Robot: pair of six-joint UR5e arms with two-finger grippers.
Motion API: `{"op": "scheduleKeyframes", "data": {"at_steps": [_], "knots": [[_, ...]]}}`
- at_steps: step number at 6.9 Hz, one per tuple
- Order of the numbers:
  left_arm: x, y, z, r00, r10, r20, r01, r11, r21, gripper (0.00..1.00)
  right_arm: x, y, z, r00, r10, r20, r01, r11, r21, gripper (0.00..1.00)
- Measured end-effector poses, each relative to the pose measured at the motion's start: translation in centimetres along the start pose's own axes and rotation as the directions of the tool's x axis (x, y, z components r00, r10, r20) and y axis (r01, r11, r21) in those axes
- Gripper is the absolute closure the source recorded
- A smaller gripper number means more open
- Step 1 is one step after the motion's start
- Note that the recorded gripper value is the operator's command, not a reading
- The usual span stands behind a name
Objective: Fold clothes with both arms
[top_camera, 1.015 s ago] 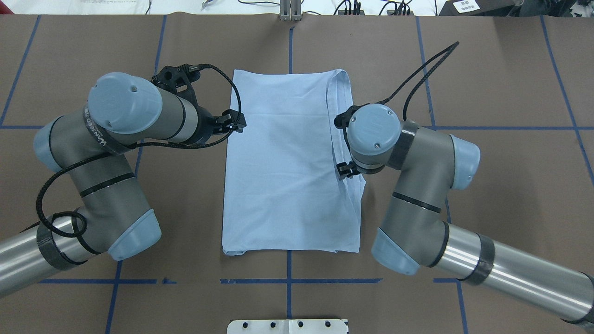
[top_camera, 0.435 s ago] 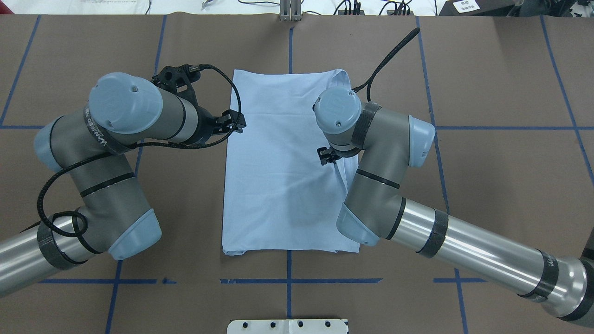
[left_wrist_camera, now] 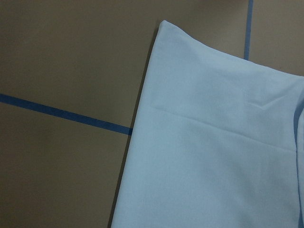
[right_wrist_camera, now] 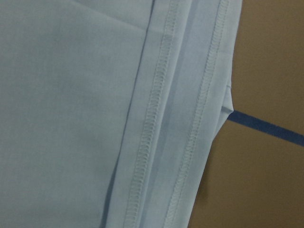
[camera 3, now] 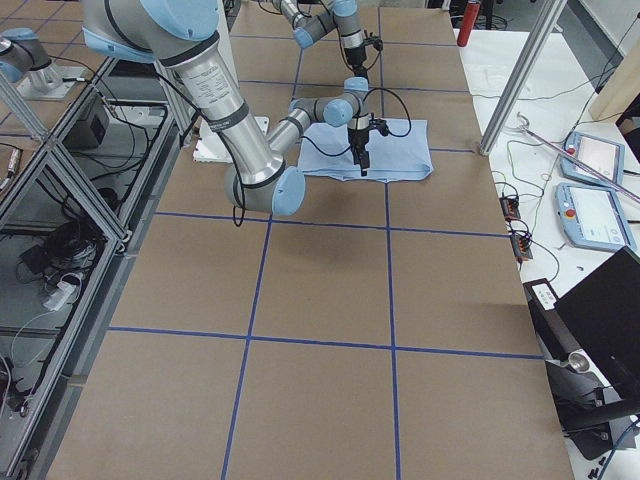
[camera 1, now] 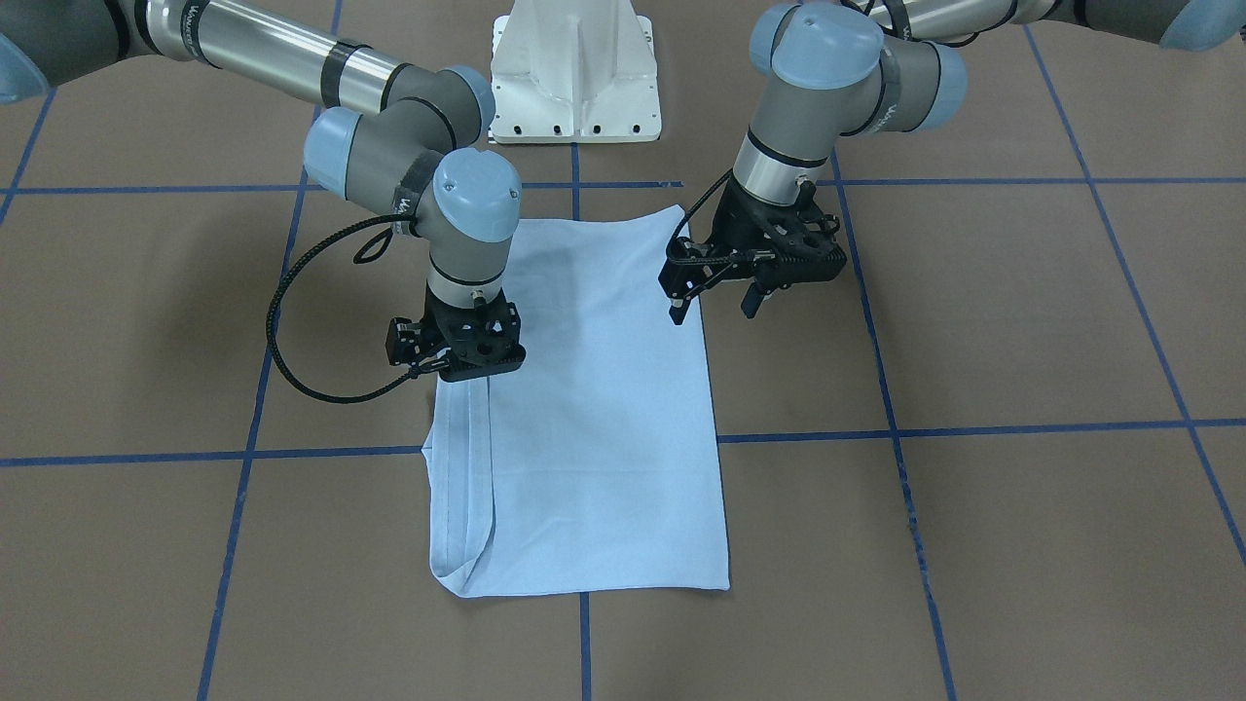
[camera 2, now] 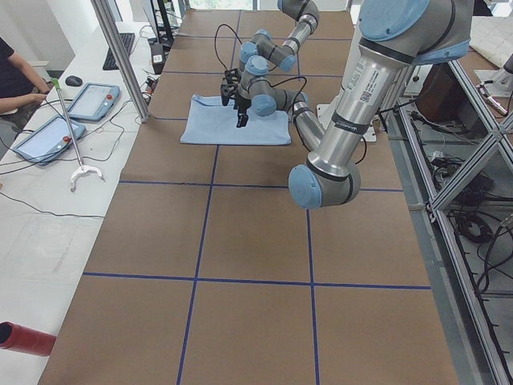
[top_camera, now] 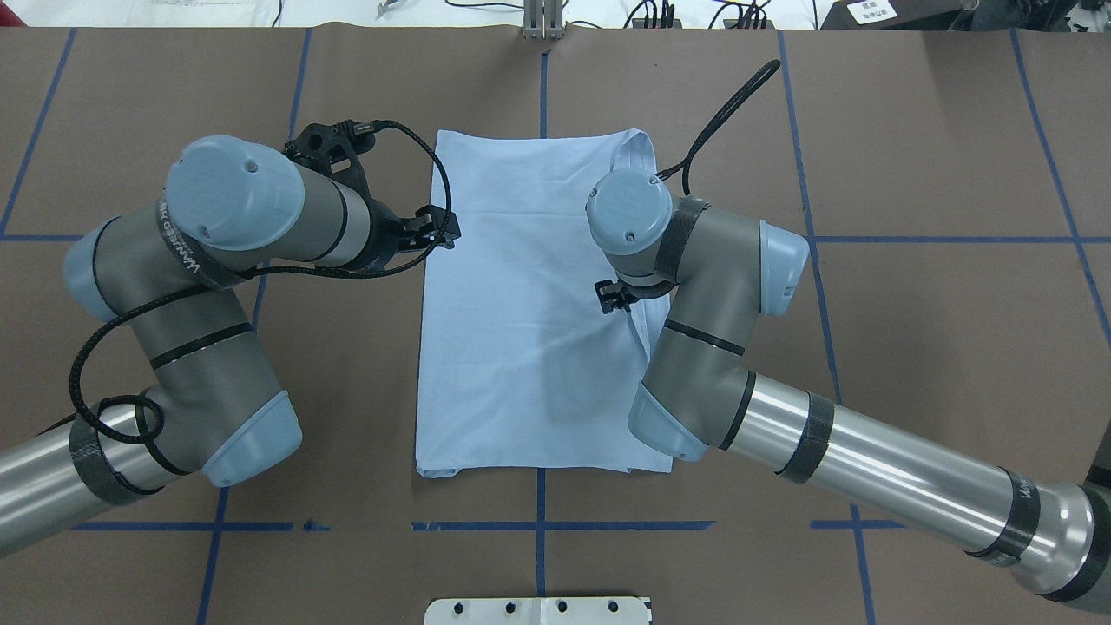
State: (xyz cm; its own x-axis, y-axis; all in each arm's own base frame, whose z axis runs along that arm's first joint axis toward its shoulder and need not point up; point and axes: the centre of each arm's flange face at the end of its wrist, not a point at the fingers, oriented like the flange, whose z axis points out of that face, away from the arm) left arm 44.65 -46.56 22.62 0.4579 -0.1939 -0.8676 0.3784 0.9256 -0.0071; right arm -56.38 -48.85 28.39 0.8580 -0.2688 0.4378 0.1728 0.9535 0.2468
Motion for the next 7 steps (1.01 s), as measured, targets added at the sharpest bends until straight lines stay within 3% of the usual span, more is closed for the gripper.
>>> {"op": "scheduleKeyframes", "data": {"at_steps": [7], "knots": [[0.26, 0.06, -0.09, 1.0, 0.0, -0.004, 0.0, 1.0, -0.001, 0.0, -0.23, 0.5, 0.83, 1.0, -0.004, -0.004, 0.004, 1.0, -0.015, 0.0]]}}
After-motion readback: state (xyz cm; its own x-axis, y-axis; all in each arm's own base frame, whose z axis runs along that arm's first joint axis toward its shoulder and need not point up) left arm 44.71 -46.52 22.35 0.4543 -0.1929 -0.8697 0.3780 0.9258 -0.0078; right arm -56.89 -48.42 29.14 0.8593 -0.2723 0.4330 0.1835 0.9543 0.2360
